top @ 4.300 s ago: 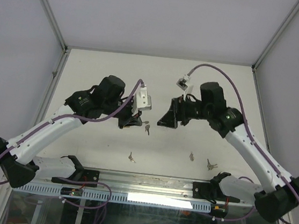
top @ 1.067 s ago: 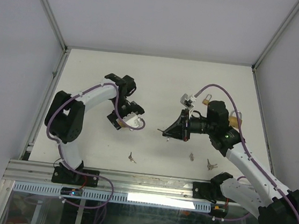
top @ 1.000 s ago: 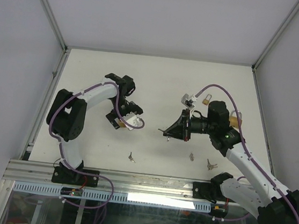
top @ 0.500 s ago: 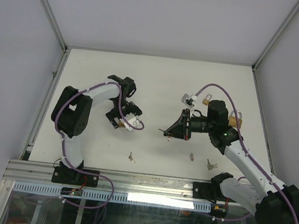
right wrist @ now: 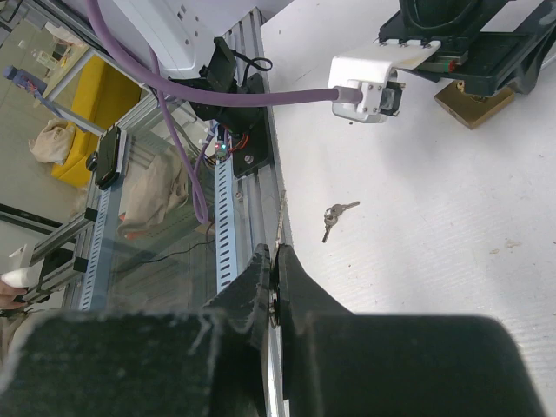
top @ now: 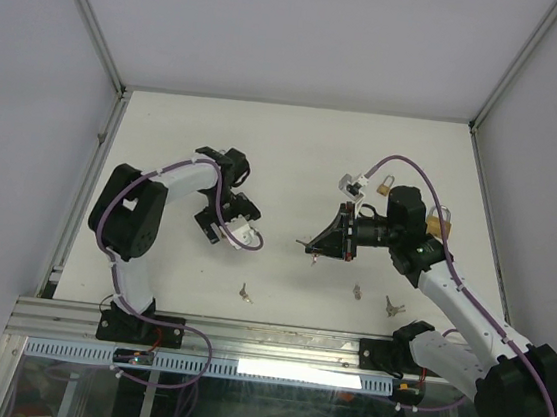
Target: Unlock with the key
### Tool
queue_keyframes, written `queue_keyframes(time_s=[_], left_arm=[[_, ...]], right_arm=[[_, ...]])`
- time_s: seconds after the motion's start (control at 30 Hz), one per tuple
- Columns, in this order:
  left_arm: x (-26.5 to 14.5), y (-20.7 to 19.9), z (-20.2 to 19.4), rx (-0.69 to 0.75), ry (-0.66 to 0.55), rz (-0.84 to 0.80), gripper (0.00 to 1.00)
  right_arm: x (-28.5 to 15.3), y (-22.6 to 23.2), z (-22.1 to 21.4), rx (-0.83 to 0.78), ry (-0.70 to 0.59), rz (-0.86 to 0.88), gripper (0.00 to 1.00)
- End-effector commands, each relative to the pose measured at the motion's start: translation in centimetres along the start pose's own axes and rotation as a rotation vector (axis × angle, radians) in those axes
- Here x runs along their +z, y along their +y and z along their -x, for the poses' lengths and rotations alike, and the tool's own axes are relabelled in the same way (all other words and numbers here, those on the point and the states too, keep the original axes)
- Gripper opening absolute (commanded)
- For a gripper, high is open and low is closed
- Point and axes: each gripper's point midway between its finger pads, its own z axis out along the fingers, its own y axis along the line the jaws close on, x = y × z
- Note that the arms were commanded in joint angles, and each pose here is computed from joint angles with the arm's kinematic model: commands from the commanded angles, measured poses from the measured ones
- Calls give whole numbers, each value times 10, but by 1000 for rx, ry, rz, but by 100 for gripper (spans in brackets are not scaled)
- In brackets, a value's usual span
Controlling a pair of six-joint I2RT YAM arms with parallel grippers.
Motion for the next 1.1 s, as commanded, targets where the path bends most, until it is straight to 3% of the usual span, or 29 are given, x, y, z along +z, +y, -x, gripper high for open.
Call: queue_keyframes(time_s=[0.0,0.13,0.53,0.73,0.93,1.0,1.07], left_arm=[[15,18,16,550,-48,44,89],[7,23,24,426,-75,120,72],[4,-1,30,151,-68,165,64],[5,-2,31,83,-59,233,49],[-1,4,36,41,-72,309,23],[0,1,38,39,-79,308,24],[2,-2,39,43,-81,300,38]], right_arm=[[-2,7,14,-52,-34,16,0],[-3,7,15,-55,-36,12,0],[-2,3,12,-9,-33,-2,0],[-2,0,9,5,-32,-13,0],[0,-3,9,12,-28,-16,0],[0,-5,10,10,-27,-21,0],[0,-5,10,12,-20,-20,0]])
